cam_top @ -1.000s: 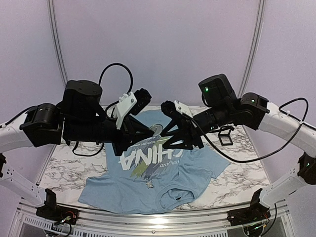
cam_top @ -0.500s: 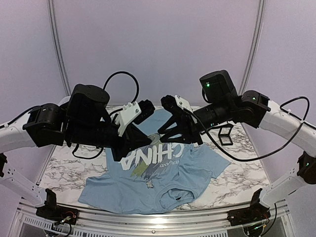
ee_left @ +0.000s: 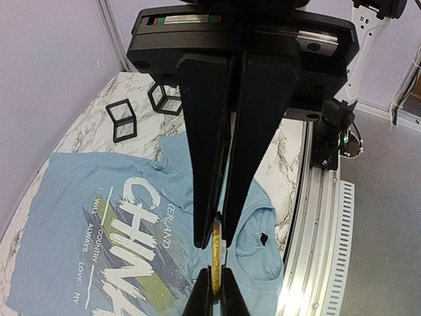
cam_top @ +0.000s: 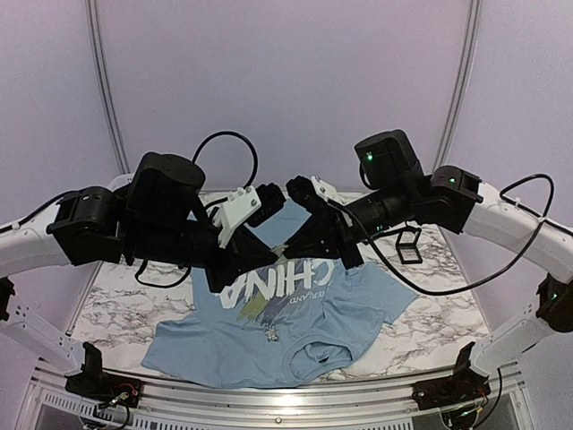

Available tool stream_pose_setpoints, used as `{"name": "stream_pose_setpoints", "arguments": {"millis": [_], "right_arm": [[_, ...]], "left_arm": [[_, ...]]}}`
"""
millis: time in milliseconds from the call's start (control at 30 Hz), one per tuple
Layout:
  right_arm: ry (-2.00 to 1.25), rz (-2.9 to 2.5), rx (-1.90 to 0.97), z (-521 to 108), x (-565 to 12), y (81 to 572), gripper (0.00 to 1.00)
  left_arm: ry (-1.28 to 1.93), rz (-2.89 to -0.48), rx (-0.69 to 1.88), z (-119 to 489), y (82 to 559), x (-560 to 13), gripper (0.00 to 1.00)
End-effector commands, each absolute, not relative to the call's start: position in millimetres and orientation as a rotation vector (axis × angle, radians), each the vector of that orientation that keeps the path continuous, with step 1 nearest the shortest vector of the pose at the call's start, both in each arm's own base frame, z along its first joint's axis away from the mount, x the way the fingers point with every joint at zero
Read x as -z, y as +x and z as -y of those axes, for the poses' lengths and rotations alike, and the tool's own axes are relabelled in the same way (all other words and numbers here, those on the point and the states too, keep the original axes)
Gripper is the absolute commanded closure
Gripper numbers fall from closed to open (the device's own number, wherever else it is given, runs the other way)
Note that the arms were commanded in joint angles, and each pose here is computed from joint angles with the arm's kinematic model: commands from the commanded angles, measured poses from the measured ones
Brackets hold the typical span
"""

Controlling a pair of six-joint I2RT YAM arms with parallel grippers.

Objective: Pin the brooch onto the clothing
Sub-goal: Pass from the left arm to the right, then pass from the right arm to the left

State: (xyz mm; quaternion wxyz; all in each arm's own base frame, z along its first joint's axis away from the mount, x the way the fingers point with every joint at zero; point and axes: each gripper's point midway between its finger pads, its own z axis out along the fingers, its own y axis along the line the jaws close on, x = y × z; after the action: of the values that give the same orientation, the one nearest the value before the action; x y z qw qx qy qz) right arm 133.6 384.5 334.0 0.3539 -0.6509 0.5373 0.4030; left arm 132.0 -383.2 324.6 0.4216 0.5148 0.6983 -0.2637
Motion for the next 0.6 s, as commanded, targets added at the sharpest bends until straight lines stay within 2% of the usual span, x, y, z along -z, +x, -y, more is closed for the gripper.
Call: {"name": "stream_pose_setpoints", "arguments": {"millis": [0,67,100,200,233,333,567], "right_arm": [[-1.650,-1.361,-1.056,-388,-341,133,1.00],[-1.585,-1.316,-1.079,-386,-352,134,1.00],[-1.531,-1.267,-1.110,-385,-361,132,1.00],[-1.252,-0.997,-1.250,-372,-398,117,1.00],[-1.138,-0.885,-1.253,-362,-414,112,1.00],[-0.891,-0.700,-1.283,-340,-442,109,1.00],[-0.777,-0.589,-1.444,-346,-452,110,1.00]], "left_arm": [[1.240,-1.719,0.636,375,137,-340,0.80],[1.096,-1.662,0.593,363,153,-359,0.45],[1.015,-1.620,0.585,353,159,-370,0.36],[0.812,-1.398,0.715,326,153,-408,0.22],[0.785,-1.326,0.767,320,146,-402,0.18],[0.666,-1.107,0.920,298,126,-424,0.15],[0.767,-1.109,0.951,341,125,-414,0.16]]}}
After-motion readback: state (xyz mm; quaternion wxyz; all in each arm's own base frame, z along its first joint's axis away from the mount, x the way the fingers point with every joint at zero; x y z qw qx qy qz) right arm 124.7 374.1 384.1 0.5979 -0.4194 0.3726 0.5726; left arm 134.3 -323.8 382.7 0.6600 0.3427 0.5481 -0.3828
